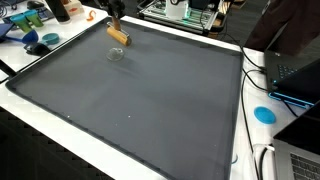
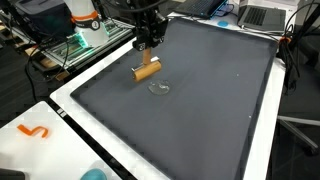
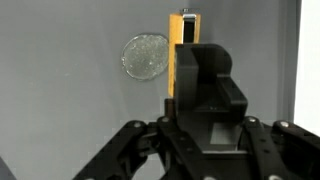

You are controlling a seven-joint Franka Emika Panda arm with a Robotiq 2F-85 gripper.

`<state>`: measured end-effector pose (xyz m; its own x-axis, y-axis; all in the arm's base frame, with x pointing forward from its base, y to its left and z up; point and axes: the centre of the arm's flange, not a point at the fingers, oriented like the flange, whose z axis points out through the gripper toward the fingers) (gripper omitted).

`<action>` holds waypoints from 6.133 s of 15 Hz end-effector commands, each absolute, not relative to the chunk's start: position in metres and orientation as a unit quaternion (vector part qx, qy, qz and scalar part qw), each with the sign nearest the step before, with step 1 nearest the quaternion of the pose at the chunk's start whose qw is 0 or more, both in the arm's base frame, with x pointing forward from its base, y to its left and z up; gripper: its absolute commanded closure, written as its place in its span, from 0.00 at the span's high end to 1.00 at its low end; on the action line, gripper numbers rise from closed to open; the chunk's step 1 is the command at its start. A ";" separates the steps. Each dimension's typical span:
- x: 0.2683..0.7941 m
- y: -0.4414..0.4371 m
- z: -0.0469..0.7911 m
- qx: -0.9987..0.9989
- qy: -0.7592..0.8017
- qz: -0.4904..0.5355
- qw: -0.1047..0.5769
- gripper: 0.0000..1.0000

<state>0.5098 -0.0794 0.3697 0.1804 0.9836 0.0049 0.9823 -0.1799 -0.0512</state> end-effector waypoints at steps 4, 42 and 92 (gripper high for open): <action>0.533 -0.100 0.353 -0.753 -0.657 0.004 0.042 0.24; 0.579 -0.124 0.280 -0.759 -0.649 -0.038 0.044 0.24; 0.625 -0.140 0.315 -0.813 -0.566 -0.122 -0.054 0.24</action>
<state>0.6286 -0.1407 0.3228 0.3146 0.9415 0.1211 0.9148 -0.3347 0.2260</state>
